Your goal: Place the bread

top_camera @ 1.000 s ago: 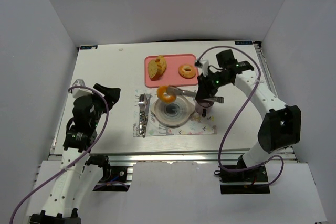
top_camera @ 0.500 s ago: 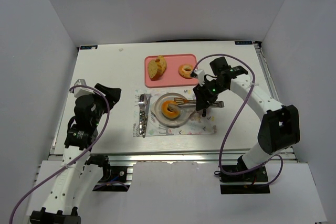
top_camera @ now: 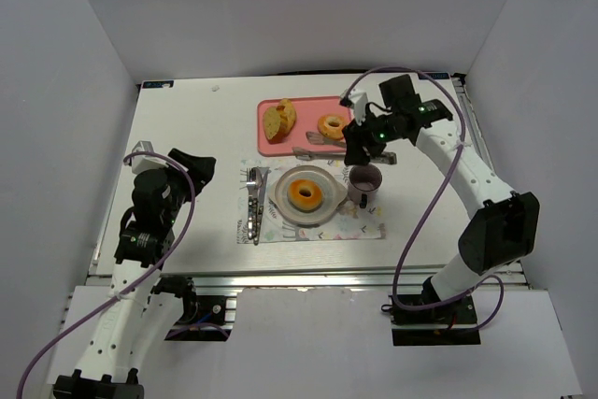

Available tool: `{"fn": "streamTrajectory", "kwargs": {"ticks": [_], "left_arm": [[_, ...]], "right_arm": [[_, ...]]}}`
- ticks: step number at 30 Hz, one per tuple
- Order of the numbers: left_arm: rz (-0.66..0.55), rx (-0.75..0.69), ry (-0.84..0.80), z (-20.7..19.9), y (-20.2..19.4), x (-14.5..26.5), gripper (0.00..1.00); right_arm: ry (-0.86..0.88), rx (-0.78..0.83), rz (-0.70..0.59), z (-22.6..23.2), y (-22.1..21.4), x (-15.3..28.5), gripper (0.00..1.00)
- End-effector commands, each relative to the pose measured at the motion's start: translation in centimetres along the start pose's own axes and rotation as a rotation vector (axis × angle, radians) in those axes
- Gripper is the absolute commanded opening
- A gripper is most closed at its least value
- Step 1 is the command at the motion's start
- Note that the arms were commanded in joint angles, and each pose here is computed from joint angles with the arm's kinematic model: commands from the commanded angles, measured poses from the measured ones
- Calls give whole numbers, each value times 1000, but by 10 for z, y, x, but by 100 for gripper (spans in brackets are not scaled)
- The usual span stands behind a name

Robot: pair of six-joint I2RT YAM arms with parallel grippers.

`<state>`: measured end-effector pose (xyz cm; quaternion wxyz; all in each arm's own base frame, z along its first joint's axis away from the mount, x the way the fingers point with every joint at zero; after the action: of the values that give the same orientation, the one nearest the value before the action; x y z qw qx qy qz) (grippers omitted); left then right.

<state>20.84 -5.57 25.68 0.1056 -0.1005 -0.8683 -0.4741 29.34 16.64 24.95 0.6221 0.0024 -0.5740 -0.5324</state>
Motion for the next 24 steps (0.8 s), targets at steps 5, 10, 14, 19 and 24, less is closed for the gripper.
{"fn": "streamTrajectory", "kwargs": {"ticks": [5,10,14,19,24], "left_arm": [[-14,-6,-7,-2,3,4,82],[-12,-14,1,-1,4,6,82],[-17,-11,6,0,4,7,82],[-17,-3,3,0,2,6,82],[-12,-13,4,0,2,5,82]], "right_arm": [[-297,25,-68,-64,47,-11,58],[-397,78,-11,-94,65,-24,58],[-441,102,28,-107,62,-32,58],[-451,114,73,-114,52,-43,58],[-415,129,97,-108,49,-48,54]]}}
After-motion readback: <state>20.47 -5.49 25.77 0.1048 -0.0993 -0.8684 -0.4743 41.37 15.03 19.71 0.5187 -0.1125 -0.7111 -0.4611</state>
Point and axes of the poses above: each gripper's point midway between its finger pads, its own x axis back along the fingers, its own z axis along the line the jaws close on, y = z × x, the point moved 7 cm from there along x, back along the fingers, and after that the axes turned 14 degrees about -x, right-handed, at the moved point
